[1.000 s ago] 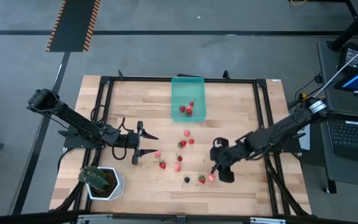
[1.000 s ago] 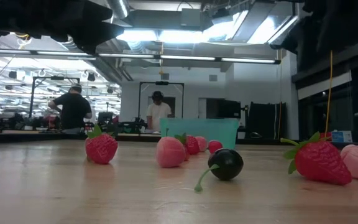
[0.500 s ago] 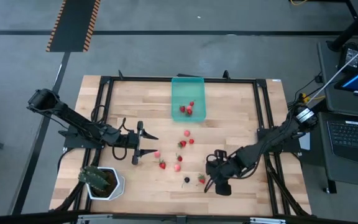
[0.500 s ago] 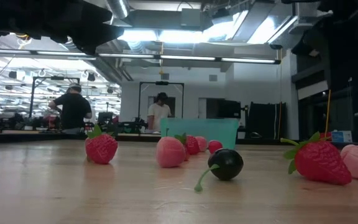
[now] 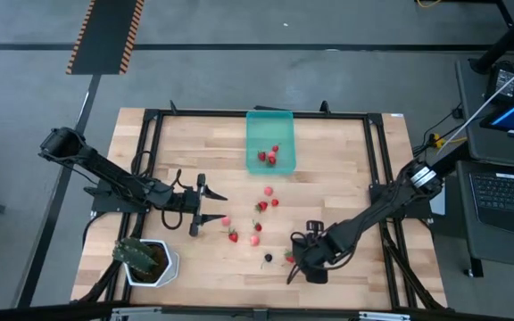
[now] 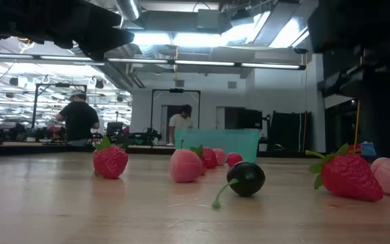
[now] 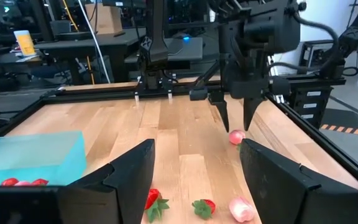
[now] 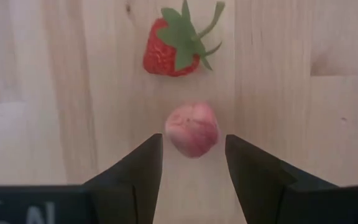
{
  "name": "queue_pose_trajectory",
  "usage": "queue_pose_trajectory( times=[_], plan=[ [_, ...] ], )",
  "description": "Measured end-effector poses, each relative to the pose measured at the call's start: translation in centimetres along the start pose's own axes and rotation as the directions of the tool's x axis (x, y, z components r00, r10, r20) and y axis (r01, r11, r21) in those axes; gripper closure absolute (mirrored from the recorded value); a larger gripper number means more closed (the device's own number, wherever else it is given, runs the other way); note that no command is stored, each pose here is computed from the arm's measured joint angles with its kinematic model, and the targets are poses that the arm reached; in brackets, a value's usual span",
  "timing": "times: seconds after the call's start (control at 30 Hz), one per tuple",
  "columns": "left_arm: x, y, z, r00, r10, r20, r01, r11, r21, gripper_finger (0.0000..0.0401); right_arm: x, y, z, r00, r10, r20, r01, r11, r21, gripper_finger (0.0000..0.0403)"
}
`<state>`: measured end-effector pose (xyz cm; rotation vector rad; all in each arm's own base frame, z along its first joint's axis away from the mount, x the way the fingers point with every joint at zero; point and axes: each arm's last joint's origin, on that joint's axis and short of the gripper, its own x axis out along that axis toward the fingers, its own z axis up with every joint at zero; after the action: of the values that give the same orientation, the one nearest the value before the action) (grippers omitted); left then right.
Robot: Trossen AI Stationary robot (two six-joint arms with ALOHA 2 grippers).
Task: Pick and placing Produce into tupperware
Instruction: Put the pink peach into the blue bin
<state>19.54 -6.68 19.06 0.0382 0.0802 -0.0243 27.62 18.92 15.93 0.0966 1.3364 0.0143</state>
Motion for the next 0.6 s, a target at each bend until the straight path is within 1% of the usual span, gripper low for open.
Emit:
queue_pose_trajectory(
  times=[0.2,0.43,0.6],
  plan=[
    [0.00,0.00,0.00,1.000,0.000,0.000,0.000,1.000,-0.004,0.0172,0.80,0.26,0.23,1.000,0.009,0.012,-0.009,1.000,0.002,0.0225],
    [0.00,0.00,-0.04,1.000,0.000,-0.004,0.000,1.000,-0.005,0.0172,0.80,0.31,0.30,1.000,0.016,0.020,-0.016,0.999,0.047,0.0225],
    [0.00,0.00,-0.09,1.000,0.000,-0.009,0.000,1.000,-0.003,0.0171,0.80,0.40,0.41,0.999,0.024,0.031,-0.026,0.998,0.051,0.0225]
  ],
)
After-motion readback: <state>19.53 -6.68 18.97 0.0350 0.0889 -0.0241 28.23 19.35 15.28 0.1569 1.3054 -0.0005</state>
